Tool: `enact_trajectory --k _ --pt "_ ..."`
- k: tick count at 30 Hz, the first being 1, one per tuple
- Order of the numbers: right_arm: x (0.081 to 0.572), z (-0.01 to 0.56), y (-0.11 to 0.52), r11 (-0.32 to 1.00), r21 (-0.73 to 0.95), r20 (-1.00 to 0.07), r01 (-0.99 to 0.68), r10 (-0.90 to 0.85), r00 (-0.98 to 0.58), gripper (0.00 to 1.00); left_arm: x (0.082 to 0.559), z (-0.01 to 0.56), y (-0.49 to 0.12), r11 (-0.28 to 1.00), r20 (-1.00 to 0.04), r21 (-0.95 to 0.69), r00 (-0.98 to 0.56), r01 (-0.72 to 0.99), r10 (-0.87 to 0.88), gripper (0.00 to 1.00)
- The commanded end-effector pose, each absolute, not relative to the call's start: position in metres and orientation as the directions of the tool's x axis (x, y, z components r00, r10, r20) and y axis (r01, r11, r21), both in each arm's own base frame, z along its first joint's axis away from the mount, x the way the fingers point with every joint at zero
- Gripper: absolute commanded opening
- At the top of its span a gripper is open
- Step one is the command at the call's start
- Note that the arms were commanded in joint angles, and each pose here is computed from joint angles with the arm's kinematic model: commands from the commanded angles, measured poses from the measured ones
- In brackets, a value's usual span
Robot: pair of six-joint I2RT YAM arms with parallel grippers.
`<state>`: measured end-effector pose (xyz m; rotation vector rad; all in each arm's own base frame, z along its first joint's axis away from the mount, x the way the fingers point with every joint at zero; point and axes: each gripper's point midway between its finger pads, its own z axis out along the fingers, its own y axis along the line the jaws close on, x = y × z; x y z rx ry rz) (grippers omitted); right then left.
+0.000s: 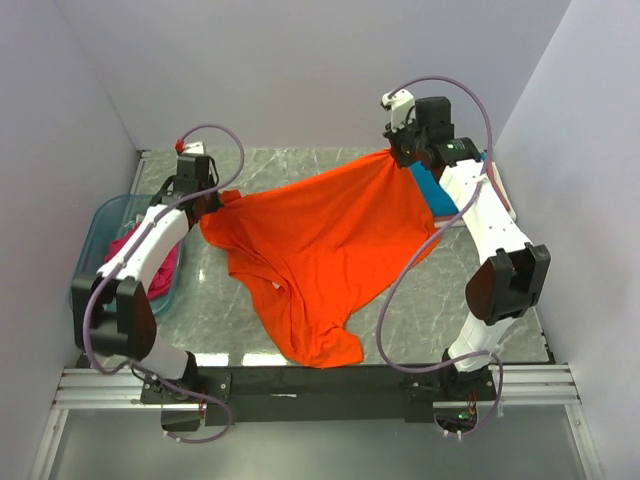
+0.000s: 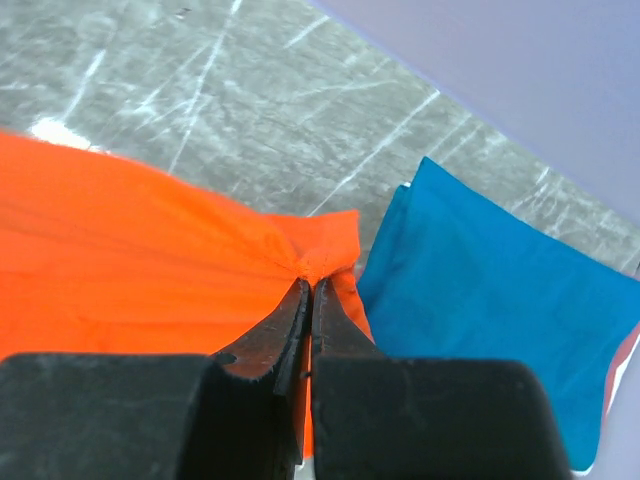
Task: Fold and stack the t-shirts
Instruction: Flatten the tshirt out
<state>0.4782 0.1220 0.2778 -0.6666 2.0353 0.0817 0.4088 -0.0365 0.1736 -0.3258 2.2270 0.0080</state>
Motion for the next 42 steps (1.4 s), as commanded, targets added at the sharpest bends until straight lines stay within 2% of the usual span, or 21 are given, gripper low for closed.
enact_trajectory --k 1,7,11,12,14,15,18,24,30,33,37,42 --pt "0.496 0.271 0.110 0.896 -0.208 -0.831 -0.393 -0.374 -0.411 0.00 0.444 0.197 -0.021 0.955 -0.821 -0.097 -0.519 -0.280 -0.236 0.00" --pt "0.494 0.283 0.109 0.898 -0.216 -0.848 -0.383 -0.367 -0.382 0.00 0.463 0.221 -0.017 0.953 -0.863 -0.114 -0.448 -0.280 -0.235 0.00" --pt "0.472 0.329 0.105 0.890 -0.248 -0.880 -0.383 -0.372 -0.295 0.00 0.445 0.288 -0.018 0.942 -0.926 -0.228 -0.243 -0.246 -0.287 0.01" --pt "0.459 0.353 0.103 0.889 -0.258 -0.897 -0.379 -0.366 -0.249 0.00 0.428 0.329 -0.016 0.936 -0.940 -0.277 -0.138 -0.217 -0.311 0.00" --pt "0.442 0.390 0.104 0.881 -0.271 -0.918 -0.389 -0.358 -0.172 0.00 0.406 0.365 -0.020 0.925 -0.934 -0.345 -0.038 -0.157 -0.355 0.00" --pt "0.423 0.416 0.102 0.881 -0.278 -0.929 -0.384 -0.348 -0.125 0.00 0.381 0.409 -0.019 0.917 -0.922 -0.386 0.082 -0.097 -0.379 0.00" --pt "0.377 0.479 0.096 0.879 -0.302 -0.947 -0.370 -0.321 0.010 0.00 0.325 0.481 -0.028 0.892 -0.858 -0.447 0.248 0.067 -0.449 0.00" --pt "0.276 0.586 0.070 0.904 -0.339 -0.924 -0.261 -0.268 0.272 0.00 0.229 0.576 -0.027 0.851 -0.729 -0.458 0.440 0.255 -0.524 0.01" --pt "0.193 0.647 0.040 0.938 -0.318 -0.863 -0.135 -0.228 0.451 0.00 0.173 0.621 -0.027 0.830 -0.647 -0.426 0.521 0.361 -0.558 0.01" --pt "0.174 0.660 0.030 0.947 -0.311 -0.842 -0.087 -0.232 0.487 0.00 0.155 0.635 -0.026 0.825 -0.616 -0.409 0.549 0.389 -0.564 0.01" --pt "0.186 0.647 0.029 0.944 -0.320 -0.856 -0.078 -0.253 0.451 0.00 0.160 0.638 -0.028 0.833 -0.628 -0.400 0.547 0.383 -0.554 0.01" --pt "0.231 0.593 0.041 0.935 -0.330 -0.901 -0.132 -0.270 0.341 0.00 0.214 0.595 -0.037 0.844 -0.720 -0.422 0.443 0.332 -0.534 0.00"
